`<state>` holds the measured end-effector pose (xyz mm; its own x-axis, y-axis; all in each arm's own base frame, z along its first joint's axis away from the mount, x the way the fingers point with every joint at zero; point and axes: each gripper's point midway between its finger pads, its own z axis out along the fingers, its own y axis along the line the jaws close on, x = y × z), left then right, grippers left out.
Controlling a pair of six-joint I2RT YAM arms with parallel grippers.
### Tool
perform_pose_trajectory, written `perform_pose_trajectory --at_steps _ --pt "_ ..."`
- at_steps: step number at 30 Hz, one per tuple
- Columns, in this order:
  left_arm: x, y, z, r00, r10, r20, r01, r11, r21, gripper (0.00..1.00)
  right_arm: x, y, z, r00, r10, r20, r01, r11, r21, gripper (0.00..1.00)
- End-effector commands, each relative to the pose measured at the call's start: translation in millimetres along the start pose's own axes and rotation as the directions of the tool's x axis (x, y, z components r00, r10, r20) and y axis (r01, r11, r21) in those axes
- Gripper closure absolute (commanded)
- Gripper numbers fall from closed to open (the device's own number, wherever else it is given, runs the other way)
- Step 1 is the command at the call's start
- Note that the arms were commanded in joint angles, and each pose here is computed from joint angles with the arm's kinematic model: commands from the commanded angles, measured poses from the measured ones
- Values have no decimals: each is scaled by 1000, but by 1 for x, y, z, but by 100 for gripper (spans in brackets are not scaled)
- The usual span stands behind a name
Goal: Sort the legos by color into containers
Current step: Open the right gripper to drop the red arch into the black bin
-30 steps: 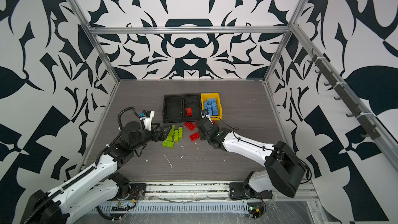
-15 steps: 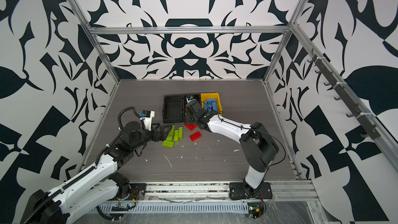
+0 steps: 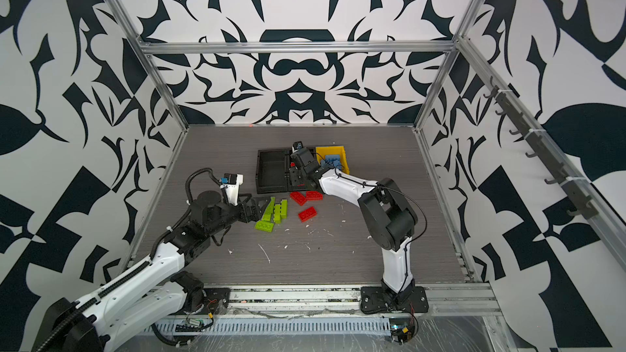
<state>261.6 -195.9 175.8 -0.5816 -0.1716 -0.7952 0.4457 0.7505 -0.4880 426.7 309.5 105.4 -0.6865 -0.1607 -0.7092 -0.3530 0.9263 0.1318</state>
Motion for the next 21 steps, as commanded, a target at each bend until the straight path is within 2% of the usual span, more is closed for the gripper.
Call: perform_pose_trajectory --at_steps 1,7,14,21 --pt "-8 -4 -2 1000 4 25 -4 1000 14 0 -26 3 -8 999 9 48 -9 1000 -4 62" --pt "-8 -5 -2 1000 1 24 -2 1000 19 0 -30 5 -18 999 9 50 -8 1000 -3 38" --pt "-9 -6 -3 1000 0 26 0 1000 22 0 -24 16 -59 996 -39 78 38 999 12 36" --pt "-9 -5 -3 1000 3 29 -3 1000 17 0 26 17 -106 988 -109 106 96 989 115 30"
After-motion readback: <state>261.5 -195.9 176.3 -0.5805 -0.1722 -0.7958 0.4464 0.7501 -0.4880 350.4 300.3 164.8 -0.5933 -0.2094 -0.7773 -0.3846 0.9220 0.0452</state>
